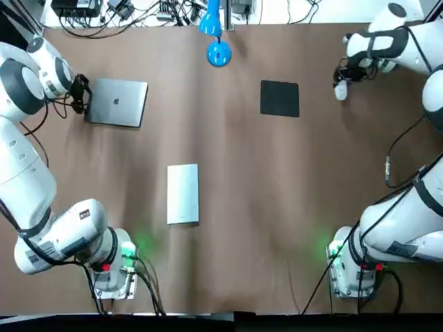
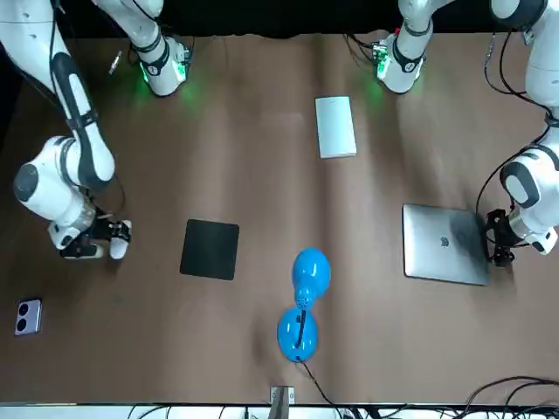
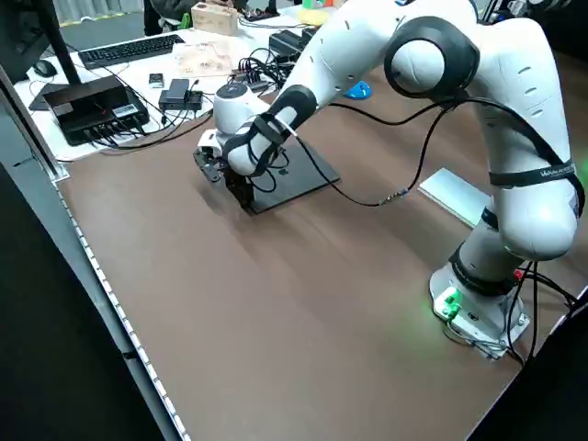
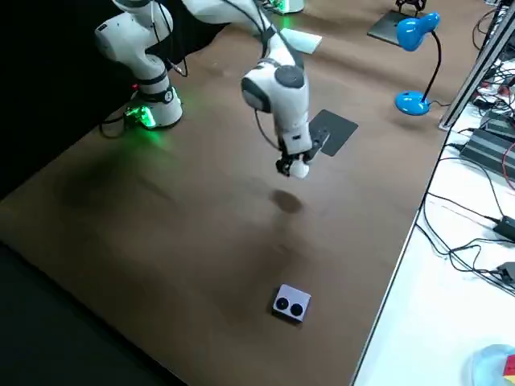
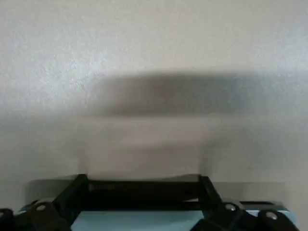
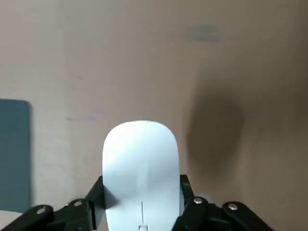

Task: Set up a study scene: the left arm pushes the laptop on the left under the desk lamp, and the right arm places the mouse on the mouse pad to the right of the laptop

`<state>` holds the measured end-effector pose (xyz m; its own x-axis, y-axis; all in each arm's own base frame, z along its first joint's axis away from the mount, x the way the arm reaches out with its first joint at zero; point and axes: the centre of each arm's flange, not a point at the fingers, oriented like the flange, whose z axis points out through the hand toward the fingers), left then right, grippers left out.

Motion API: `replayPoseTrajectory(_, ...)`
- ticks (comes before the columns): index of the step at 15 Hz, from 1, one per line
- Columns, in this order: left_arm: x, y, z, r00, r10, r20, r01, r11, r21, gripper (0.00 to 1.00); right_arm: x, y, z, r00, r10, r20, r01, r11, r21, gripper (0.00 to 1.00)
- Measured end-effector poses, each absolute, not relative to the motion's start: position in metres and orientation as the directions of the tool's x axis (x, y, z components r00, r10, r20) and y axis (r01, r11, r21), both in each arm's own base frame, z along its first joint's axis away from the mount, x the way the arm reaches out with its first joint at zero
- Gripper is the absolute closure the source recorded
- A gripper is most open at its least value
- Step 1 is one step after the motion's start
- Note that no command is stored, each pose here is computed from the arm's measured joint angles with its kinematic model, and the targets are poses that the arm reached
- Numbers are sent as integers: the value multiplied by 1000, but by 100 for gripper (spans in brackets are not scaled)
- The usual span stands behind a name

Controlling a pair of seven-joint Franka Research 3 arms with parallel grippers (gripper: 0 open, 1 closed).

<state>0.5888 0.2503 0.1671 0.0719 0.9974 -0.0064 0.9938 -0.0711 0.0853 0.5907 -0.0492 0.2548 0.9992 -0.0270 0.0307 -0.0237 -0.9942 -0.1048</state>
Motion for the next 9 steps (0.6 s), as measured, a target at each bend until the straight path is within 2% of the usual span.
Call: replayPoseTrajectory(9,597,208,159,-1,999,-38,998,4,68,0,619,119,301,984,-160,82,-146,-978,-150,37)
